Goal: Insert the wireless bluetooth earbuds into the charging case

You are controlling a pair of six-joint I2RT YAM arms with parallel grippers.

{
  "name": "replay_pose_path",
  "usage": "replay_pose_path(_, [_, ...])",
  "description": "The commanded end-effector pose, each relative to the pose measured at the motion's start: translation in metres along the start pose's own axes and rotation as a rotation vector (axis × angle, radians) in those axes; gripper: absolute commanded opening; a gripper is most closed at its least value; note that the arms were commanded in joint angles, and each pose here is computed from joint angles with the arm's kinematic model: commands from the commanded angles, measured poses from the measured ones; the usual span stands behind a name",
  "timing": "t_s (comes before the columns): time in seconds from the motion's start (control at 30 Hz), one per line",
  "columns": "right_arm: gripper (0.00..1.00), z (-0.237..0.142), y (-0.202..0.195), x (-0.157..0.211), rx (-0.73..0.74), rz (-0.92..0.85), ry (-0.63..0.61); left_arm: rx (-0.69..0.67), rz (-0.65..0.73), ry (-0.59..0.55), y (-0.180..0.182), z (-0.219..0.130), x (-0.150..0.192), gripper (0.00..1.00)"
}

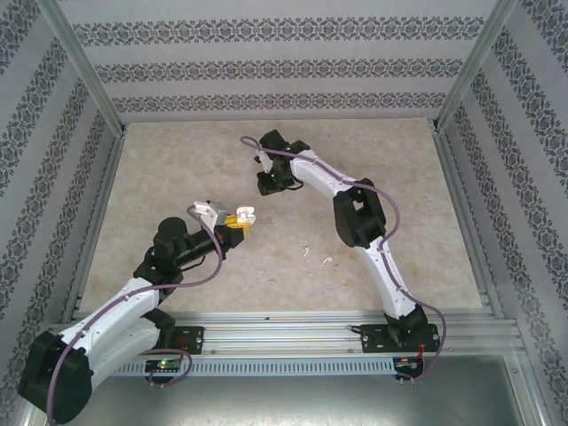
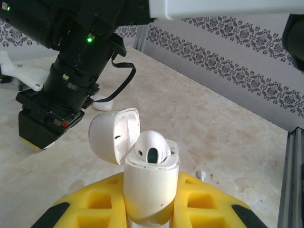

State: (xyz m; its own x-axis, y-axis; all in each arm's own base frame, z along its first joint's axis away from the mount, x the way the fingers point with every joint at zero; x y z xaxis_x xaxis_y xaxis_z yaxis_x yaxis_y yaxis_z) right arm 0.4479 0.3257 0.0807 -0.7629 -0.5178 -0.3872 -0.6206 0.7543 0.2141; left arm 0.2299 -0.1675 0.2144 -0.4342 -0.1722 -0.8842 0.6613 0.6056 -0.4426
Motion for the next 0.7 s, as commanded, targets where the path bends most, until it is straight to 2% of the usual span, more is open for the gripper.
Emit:
replay_pose_path(0.0, [0.18,-0.051,0.015,-0.025,-0.057,0.044,-0.156,0.061,0.039,-0.071,-0.013,-0.003,-0.019,0.0])
replay_pose_path(0.23, [0.18,-0.107,0.025,-0.017,-0.095,0.113,-0.269,0.093,0.057,-0.112,-0.02,-0.001,-0.035,0.0])
replay_pose_path(0.67, [0.19,-0.217,0.045,0.011,-0.228,0.33,-0.583,0.117,0.076,-0.223,-0.022,0.008,-0.06,0.0])
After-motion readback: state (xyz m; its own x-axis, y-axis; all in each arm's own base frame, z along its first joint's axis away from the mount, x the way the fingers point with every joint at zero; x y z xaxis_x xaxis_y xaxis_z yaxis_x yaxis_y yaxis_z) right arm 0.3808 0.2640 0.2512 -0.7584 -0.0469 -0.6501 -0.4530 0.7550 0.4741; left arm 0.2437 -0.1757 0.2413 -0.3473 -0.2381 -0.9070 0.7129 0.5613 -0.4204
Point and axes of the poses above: each hand's point on the last joint's axis, 136 mm out from that joint toward the fingers, its own z axis out along the fingers, its own y axis along the line the jaws close on, x = y × z, the point moved 4 cm from there along -z, back along the fingers, and after that the axes turned 13 degrees about -z, right-handed, at the moved point
